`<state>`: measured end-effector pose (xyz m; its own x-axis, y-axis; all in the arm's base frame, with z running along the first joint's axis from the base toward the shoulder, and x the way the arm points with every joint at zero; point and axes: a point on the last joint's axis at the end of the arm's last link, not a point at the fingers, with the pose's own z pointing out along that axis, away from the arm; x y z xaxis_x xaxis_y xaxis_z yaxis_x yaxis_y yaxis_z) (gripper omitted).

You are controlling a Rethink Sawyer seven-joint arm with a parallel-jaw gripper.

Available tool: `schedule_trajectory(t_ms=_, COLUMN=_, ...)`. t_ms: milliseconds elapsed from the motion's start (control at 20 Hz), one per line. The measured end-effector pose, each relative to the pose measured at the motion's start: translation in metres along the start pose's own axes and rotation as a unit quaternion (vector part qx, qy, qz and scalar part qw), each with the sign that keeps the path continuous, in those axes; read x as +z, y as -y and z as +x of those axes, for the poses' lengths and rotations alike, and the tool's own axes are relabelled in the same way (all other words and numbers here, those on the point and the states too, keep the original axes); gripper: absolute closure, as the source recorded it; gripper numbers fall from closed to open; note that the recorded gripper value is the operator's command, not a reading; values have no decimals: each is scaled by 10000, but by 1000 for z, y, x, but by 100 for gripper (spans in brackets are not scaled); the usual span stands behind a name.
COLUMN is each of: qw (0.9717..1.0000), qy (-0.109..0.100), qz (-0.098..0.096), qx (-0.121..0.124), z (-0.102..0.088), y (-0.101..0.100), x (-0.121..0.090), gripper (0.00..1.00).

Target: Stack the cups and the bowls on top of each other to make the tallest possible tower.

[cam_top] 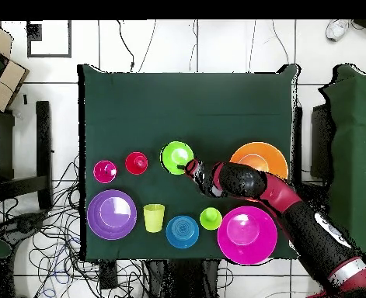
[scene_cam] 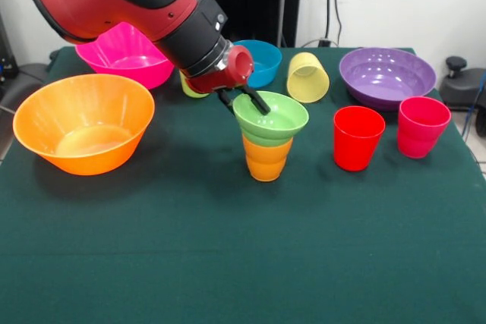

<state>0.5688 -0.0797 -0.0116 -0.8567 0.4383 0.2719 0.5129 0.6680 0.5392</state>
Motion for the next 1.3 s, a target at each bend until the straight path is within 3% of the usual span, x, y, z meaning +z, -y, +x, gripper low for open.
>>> schedule_trajectory(t_ms=650, qw=10000, qy=-20, qz=-14, qx=10, z=1, y=0, x=2, gripper=0)
schedule_trajectory(t_ms=1300, qw=9999, qy=90, qz=65, qx=-38, z=-4, y=-1, x=-9, gripper=0)
